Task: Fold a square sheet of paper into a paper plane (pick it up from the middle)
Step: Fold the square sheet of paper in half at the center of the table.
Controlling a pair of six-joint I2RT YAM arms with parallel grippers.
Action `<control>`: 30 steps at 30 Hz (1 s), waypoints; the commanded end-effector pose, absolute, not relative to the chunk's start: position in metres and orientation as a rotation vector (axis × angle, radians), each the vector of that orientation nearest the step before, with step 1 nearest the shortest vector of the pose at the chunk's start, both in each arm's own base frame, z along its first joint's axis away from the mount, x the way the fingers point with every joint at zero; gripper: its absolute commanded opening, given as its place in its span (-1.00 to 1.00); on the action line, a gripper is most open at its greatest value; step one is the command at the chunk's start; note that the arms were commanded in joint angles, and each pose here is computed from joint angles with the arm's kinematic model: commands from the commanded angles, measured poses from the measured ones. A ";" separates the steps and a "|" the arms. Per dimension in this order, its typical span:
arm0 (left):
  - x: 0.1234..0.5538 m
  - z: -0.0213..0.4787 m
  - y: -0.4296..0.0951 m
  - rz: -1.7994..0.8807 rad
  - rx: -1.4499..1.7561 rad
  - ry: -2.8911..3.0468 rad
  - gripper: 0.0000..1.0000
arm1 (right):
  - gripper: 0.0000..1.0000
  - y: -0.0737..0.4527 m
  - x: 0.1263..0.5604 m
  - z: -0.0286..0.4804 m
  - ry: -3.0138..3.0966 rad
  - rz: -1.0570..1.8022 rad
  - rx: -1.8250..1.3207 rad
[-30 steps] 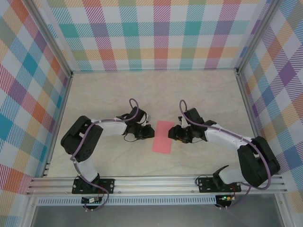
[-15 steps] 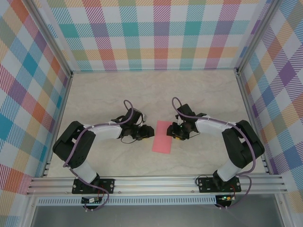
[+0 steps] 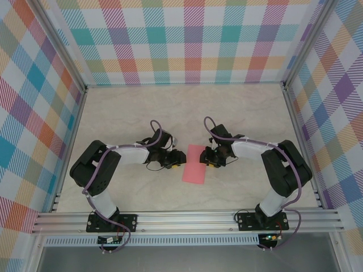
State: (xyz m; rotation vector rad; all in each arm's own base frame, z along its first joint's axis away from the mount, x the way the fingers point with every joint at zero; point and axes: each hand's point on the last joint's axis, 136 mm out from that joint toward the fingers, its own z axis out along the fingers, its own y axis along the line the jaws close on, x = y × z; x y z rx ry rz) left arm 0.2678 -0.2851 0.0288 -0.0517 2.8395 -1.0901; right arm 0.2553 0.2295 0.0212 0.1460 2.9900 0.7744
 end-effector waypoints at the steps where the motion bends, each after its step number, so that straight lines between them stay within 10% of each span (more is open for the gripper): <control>1: 0.267 0.027 -0.289 -1.121 -0.037 2.863 -0.17 | -0.29 0.236 0.263 0.037 2.940 0.818 0.100; 30: 0.266 0.030 -0.299 -1.121 0.002 2.879 -0.17 | -0.26 0.228 0.250 0.016 2.990 0.785 0.114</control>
